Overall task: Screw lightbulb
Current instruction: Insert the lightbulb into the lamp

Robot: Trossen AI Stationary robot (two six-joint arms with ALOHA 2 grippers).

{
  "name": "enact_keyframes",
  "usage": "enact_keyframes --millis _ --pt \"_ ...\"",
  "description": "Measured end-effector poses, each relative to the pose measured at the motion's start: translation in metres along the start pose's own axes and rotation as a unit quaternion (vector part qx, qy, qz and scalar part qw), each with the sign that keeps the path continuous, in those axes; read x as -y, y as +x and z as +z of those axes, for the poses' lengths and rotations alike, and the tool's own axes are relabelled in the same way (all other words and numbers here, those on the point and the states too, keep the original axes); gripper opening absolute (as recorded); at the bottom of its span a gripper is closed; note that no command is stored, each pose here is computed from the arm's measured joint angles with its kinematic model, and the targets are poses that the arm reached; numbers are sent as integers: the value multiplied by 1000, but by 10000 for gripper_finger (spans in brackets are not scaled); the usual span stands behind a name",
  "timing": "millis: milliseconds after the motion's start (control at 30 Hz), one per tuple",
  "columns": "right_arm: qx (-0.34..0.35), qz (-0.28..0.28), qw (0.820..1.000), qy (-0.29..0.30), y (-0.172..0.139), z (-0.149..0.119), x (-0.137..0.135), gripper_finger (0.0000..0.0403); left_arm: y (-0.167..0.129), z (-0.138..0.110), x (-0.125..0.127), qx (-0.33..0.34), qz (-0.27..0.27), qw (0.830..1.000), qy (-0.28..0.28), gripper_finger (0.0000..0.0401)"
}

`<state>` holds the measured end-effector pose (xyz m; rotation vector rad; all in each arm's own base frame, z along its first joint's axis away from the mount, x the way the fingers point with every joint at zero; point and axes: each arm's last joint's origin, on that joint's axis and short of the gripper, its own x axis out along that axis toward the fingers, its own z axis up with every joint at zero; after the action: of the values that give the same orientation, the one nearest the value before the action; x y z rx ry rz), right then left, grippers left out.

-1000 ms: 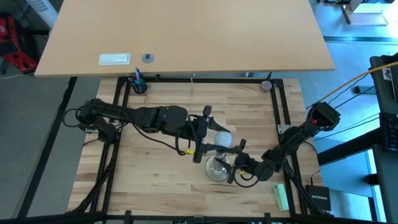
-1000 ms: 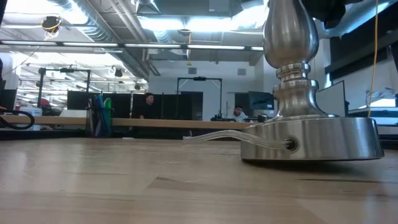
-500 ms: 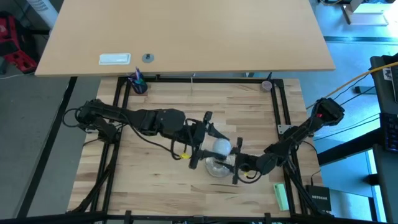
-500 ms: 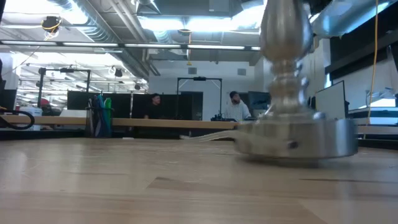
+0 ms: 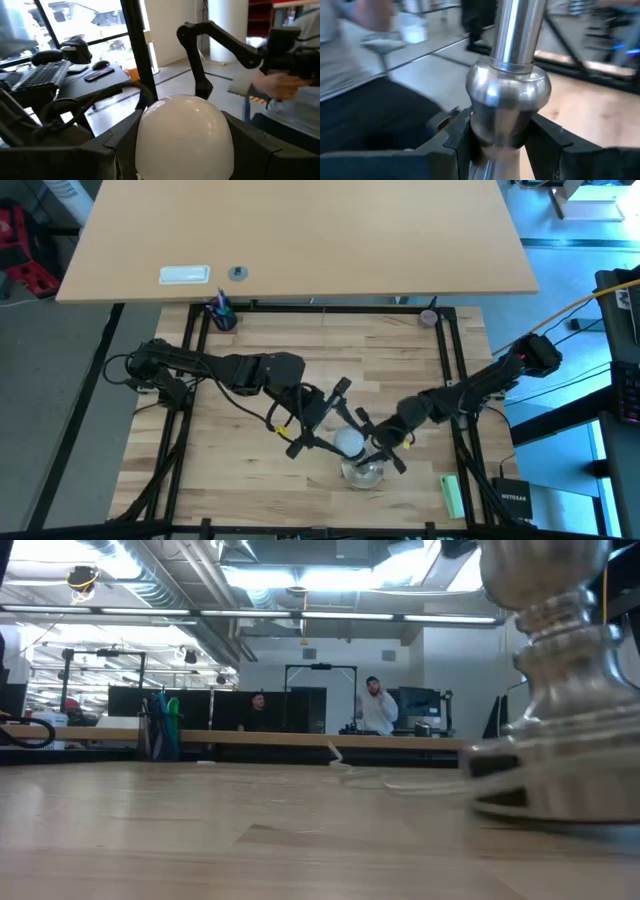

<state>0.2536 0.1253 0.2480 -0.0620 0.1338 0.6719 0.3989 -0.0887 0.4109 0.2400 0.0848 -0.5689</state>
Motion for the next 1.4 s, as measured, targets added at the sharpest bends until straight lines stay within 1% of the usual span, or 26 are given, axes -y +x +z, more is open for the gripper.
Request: enact_keyframes --millis 67,200,300,400,433,467,567,633,700,767,833,933,1000,1033,1133,1267,1400 --pt "-4 23 1000 11 -2 -2 8 143 -2 -2 -4 -5 -3 1000 -1 221" --pt "-3 6 1000 16 -4 -2 17 143 -4 -3 -8 -7 3 1000 -3 221" --pt "-14 -67 997 33 -4 -3 20 143 -5 -4 -9 -15 12 1000 -17 221" --pt "-27 -110 993 39 -6 -4 22 145 -5 -5 -11 -23 32 999 -24 221" --pt "-30 -118 992 38 -6 -4 22 160 -5 -6 -11 -27 42 998 -26 221" --pt "-30 -127 991 39 -8 -3 23 185 -5 -6 -11 -31 51 998 -29 221" --pt "-24 -172 983 60 -15 5 23 274 -6 -6 -13 -39 81 995 -40 221" --pt "-35 -202 976 70 -22 8 20 319 -6 -7 -14 -41 93 994 -46 221" --pt "-48 -236 968 75 -32 11 14 349 -6 -6 -14 -41 106 992 -53 221" --pt "-55 -261 960 88 -44 16 6 362 -6 -6 -15 -44 122 990 -58 221" --pt "-53 -282 952 107 -56 21 -4 364 -6 -7 -16 -46 132 988 -61 221" --pt "-39 -320 937 137 -69 26 -19 354 -6 -6 -15 -47 142 987 -62 221" --pt "-37 -340 928 147 -69 25 -28 343 -6 -6 -14 -47 144 986 -65 221" --pt "-38 -343 926 151 -67 23 -33 337 -6 -6 -15 -48 149 985 -68 221" --pt "-46 -342 925 160 -56 15 -46 317 -7 -7 -17 -49 165 982 -78 221" --pt "-42 -351 922 156 -28 0 -57 296 -6 -7 -16 -49 165 982 -78 221" --pt "-25 -395 906 147 -2 -18 -56 281 -6 -7 -16 -49 166 982 -81 221"
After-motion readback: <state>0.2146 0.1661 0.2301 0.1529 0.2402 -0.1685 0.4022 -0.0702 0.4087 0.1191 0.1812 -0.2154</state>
